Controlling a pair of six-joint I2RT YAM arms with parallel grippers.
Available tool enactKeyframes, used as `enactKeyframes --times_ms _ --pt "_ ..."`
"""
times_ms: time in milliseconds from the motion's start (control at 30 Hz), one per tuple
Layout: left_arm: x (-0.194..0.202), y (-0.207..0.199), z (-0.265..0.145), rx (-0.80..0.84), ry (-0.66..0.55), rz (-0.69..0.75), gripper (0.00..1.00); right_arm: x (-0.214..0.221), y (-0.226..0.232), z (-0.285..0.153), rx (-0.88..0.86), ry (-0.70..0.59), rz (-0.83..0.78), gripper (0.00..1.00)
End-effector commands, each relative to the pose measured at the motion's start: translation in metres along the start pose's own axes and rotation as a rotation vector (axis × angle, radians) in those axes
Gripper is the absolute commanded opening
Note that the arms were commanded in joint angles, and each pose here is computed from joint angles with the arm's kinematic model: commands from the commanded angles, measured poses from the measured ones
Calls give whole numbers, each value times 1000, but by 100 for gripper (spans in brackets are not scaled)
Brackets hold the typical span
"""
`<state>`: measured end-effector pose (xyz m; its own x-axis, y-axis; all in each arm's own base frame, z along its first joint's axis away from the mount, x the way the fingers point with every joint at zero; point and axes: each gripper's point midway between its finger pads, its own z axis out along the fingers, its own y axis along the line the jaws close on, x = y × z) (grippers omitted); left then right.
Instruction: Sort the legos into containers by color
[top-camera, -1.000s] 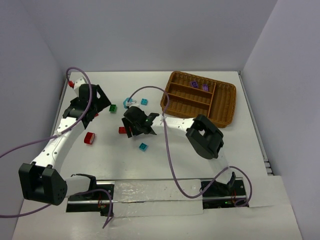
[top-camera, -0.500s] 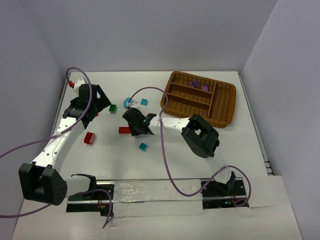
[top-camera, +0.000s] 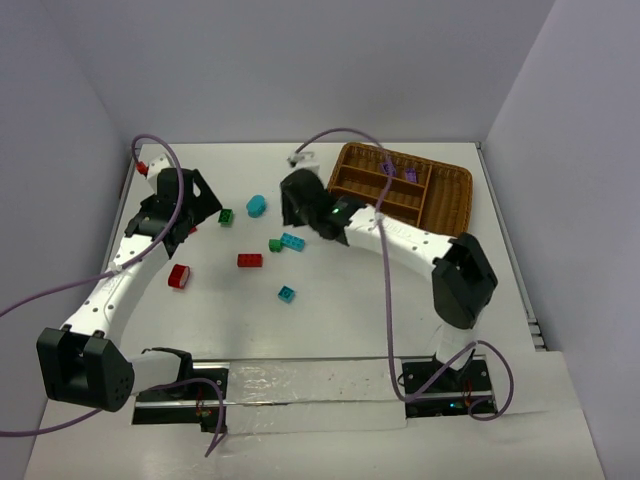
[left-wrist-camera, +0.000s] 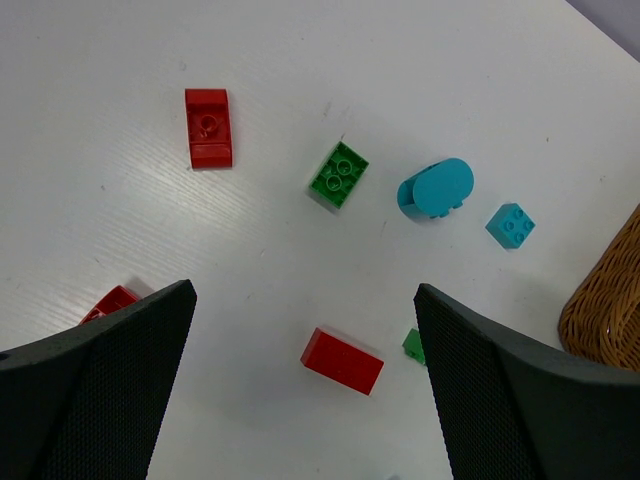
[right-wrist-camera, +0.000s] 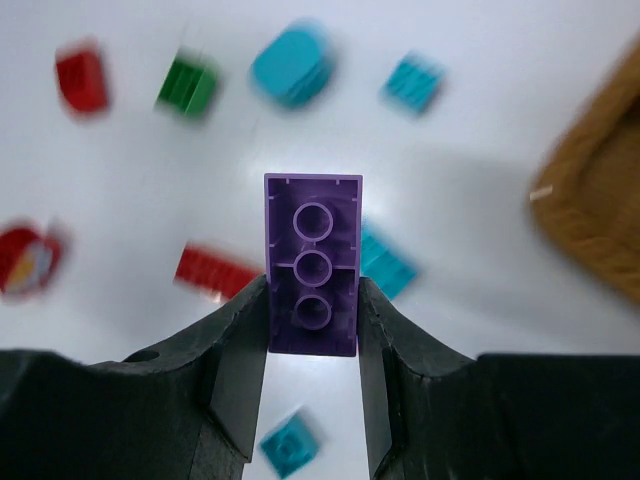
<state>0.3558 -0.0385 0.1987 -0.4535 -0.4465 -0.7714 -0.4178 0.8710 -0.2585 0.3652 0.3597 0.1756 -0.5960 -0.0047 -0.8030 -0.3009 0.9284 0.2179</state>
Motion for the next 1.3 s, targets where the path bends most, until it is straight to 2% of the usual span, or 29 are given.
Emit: enactKeyframes --times_ms 0,200,333,633,900,933,1000,1033,1133,1200,1267 --pt "-15 -9 -9 44 -38 -18 99 -49 -90 11 168 -88 144 11" --pt "-13 -12 -7 55 -28 -20 99 -82 -191 45 386 -109 294 14" --pt "-12 -12 -7 56 -25 -17 99 -91 -236 63 465 -120 377 14" --pt "-10 -15 -3 60 -12 -10 99 -103 -285 104 530 -108 419 18" --pt "-10 -14 -1 52 -8 -4 99 -114 -299 128 548 -117 422 21" --pt "-10 -14 -1 49 -8 -2 99 -113 -300 131 545 -115 424 26" --pt "-9 -13 0 46 -8 -1 99 -112 -300 135 537 -110 428 47" --pt "-10 -13 0 45 -9 -1 99 -113 -300 135 535 -111 429 48" --pt "-11 -14 -1 47 -10 -1 99 -115 -297 133 524 -113 430 68" --pt "-10 -14 -1 46 -9 -1 99 -123 -295 127 515 -129 426 74" --pt "-9 -14 0 47 -7 -2 99 -132 -291 118 507 -145 418 75"
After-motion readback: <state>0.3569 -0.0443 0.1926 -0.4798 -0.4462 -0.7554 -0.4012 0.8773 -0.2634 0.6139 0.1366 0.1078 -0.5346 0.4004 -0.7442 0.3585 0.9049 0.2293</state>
